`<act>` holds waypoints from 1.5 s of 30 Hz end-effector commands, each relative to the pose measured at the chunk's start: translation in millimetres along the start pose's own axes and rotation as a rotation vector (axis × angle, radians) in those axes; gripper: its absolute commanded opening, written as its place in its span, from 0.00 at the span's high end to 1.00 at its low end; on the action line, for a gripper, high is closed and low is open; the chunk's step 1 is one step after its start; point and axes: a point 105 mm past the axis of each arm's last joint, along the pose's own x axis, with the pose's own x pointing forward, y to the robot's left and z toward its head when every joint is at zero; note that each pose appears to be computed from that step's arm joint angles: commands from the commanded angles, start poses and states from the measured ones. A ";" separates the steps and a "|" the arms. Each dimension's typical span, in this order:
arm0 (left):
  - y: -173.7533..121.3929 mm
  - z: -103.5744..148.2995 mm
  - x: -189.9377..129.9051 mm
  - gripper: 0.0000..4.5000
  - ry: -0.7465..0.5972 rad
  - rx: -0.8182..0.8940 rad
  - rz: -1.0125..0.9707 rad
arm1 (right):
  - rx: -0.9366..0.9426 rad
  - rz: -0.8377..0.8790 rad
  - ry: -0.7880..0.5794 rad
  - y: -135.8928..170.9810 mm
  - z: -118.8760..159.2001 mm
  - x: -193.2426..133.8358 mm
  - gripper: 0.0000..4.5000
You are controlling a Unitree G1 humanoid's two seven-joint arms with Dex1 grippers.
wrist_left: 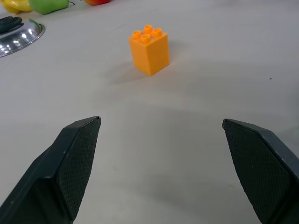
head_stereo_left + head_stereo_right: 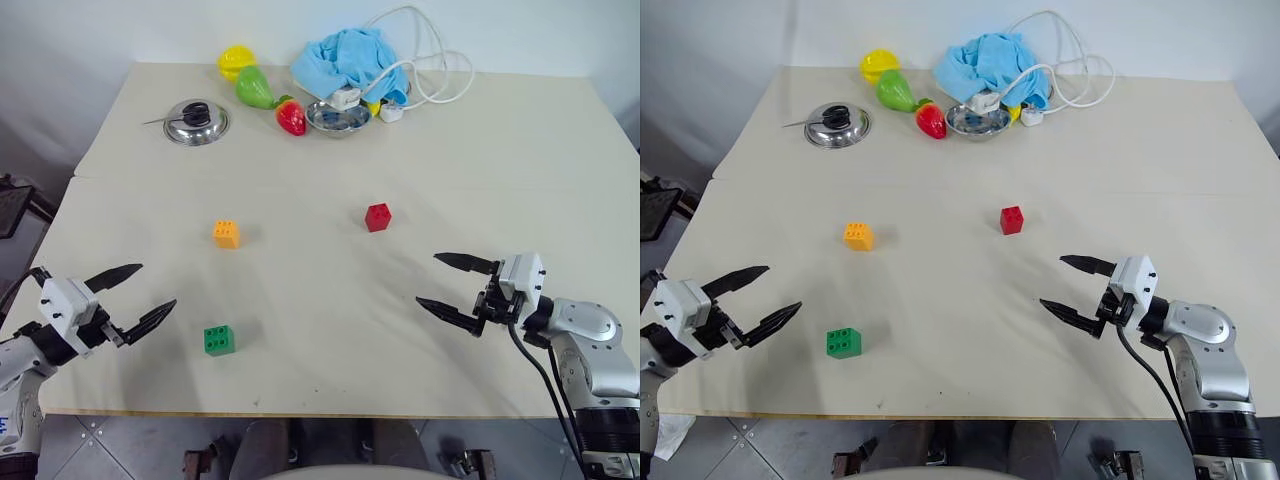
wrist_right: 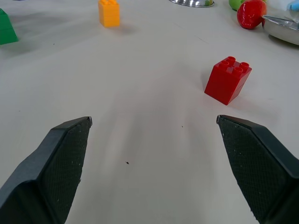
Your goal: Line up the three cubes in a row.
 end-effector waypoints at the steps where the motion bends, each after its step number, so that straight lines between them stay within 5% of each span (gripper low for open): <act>1: 2.1 6.0 0.5 0.01 -0.009 0.023 0.008 | -0.039 -0.014 -0.033 -2.6 12.7 -3.6 0.00; 6: -1.2 31.3 4.4 0.01 -0.149 -0.123 -0.034 | -0.029 -0.167 -0.098 -15.8 21.0 -9.1 0.00; 9: -24.5 53.1 12.9 0.01 -0.207 -0.123 -0.154 | 0.024 -0.414 -0.132 -33.3 22.2 -37.3 0.00; 13: -47.9 59.9 24.3 0.01 -0.228 -0.117 -0.260 | 0.068 -0.533 -0.099 -31.2 9.7 -48.7 0.00; 21: -48.7 55.9 44.0 0.01 -0.247 -0.093 -0.304 | 0.169 -0.421 -0.058 -3.7 16.4 39.5 0.00; 28: -43.1 58.8 55.3 0.01 -0.262 -0.051 -0.281 | 0.170 -0.549 0.052 -28.4 24.1 106.9 0.00; 32: -44.4 62.4 58.0 0.01 -0.271 -0.041 -0.283 | 0.113 -0.661 0.085 -47.1 29.3 119.3 0.00; 42: -42.2 63.3 59.7 0.01 -0.281 -0.038 -0.258 | 0.221 -0.614 0.130 -36.6 17.2 158.0 0.00; 45: -42.4 63.3 60.0 0.00 -0.282 -0.036 -0.256 | 0.237 -0.679 0.131 -44.1 14.3 151.1 0.14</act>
